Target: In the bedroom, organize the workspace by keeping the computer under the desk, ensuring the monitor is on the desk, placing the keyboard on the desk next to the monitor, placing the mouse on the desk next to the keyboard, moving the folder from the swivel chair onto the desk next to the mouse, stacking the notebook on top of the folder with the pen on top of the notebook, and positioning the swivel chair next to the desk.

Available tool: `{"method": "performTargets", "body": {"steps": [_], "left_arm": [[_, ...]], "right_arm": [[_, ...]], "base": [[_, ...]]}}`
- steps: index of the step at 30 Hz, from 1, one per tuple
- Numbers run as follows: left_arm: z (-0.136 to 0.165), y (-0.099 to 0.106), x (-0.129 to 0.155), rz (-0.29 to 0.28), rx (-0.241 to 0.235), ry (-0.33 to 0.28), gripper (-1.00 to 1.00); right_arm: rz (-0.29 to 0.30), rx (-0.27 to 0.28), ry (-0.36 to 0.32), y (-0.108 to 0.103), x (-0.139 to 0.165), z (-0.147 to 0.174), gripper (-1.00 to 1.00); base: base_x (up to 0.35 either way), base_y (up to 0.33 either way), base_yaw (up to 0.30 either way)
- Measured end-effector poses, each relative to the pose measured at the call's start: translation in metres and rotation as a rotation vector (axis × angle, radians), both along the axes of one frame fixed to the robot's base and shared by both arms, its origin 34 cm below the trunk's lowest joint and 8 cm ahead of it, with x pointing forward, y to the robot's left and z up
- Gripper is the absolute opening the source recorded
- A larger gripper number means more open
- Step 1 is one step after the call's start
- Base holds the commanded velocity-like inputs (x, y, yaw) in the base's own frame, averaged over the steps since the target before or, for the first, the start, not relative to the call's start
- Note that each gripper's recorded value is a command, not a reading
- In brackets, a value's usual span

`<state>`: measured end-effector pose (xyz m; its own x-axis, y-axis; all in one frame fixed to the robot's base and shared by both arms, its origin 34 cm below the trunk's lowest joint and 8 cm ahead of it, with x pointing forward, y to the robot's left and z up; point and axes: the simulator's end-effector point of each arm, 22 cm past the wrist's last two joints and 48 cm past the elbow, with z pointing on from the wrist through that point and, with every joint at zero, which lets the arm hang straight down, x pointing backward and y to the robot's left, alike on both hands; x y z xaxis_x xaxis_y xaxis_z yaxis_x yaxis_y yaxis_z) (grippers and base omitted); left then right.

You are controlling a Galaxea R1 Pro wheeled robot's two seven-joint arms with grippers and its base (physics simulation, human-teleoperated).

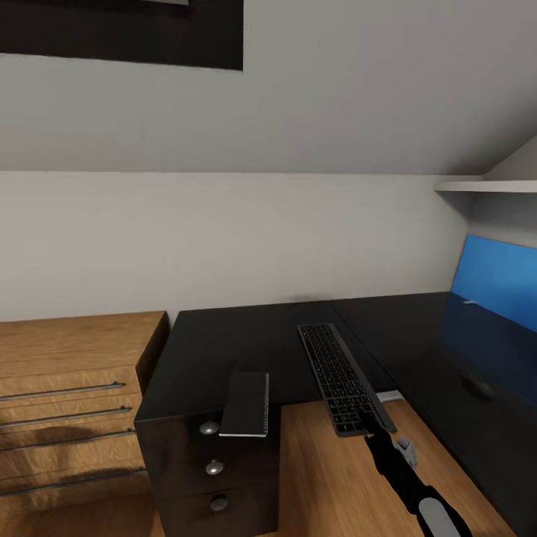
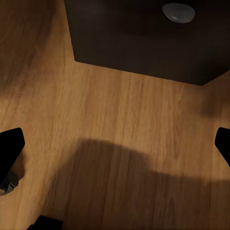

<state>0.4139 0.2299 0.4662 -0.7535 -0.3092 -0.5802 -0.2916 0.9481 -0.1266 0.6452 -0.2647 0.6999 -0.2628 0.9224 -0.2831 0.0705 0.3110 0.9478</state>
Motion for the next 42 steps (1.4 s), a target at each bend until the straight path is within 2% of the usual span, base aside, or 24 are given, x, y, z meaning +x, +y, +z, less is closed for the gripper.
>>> {"method": "performTargets", "body": {"steps": [29, 30, 42], "left_arm": [[-0.0002, 0.0008, -0.0002, 0.002, 0.001, 0.001, 1.00], [-0.0002, 0.0008, -0.0002, 0.002, 0.001, 0.001, 1.00], [-0.0002, 0.0008, -0.0002, 0.002, 0.001, 0.001, 1.00]], "right_arm": [[0.006, -0.001, 0.002, 0.0020, -0.0001, -0.0006, 1.00], [0.006, -0.001, 0.002, 0.0020, -0.0001, -0.0005, -1.00], [0.004, 0.005, -0.003, 0.0016, 0.0005, 0.0016, -1.00]], "base": [[0.004, 0.000, 0.000], [0.000, 0.000, 0.000], [0.000, 0.000, 0.000]]}}
